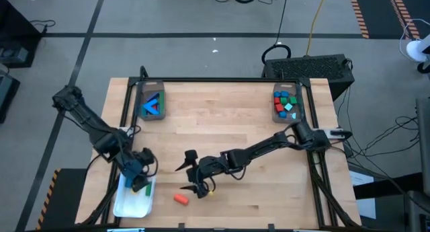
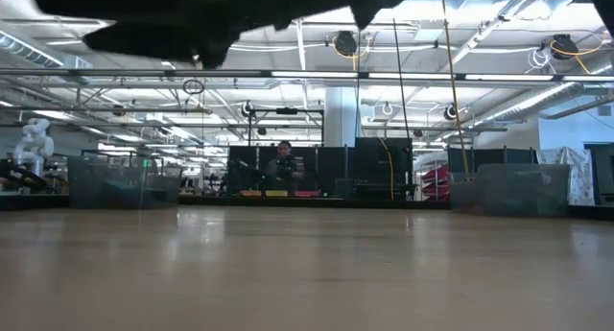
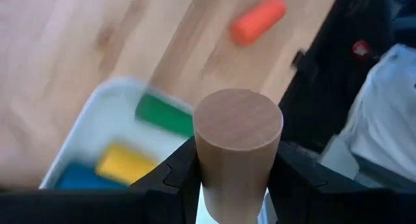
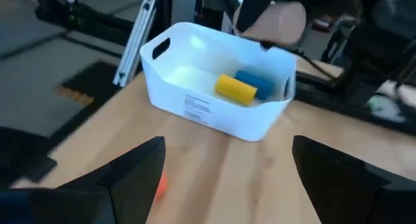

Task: Sort blocks by size
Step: Put the brown cylindrical block into the white bin, then put the orange cylindrical block into the white bin

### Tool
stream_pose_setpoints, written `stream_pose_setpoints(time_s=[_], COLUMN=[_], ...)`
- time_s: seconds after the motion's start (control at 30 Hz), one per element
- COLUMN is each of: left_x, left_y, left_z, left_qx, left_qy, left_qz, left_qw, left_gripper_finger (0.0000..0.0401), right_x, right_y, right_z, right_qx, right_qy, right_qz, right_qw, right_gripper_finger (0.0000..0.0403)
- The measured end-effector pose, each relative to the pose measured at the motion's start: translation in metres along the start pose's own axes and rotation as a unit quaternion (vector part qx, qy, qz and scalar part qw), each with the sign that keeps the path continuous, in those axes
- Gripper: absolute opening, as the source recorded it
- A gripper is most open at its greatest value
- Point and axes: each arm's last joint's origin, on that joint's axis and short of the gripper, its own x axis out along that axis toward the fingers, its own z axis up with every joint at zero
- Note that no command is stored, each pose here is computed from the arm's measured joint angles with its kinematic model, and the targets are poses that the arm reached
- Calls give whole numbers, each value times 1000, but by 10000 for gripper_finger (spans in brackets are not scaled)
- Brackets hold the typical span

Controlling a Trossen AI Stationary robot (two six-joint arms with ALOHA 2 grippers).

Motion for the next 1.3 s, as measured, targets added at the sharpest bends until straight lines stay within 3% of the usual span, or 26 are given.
stream_pose_setpoints(time_s=[0.37,0.57,0.83,1.03,1.3], left_x=[31,45,47,46,45], left_y=[17,25,25,26,25], left_z=[-26,-29,-28,-28,-29], left_qx=[-91,-99,-101,-103,-104], left_qy=[95,115,115,117,120], left_qz=[80,118,123,129,129], left_qw=[988,981,981,979,979], left_gripper_finger=[143,173,228,232,233], right_x=[23,37,71,81,79], right_y=[24,36,50,60,58], right_z=[-22,-27,-40,-45,-49], right_qx=[34,48,64,43,46], right_qy=[14,14,88,151,181], right_qz=[18,30,39,23,9], right_qw=[999,998,993,987,982], right_gripper_finger=[322,322,322,322,307])
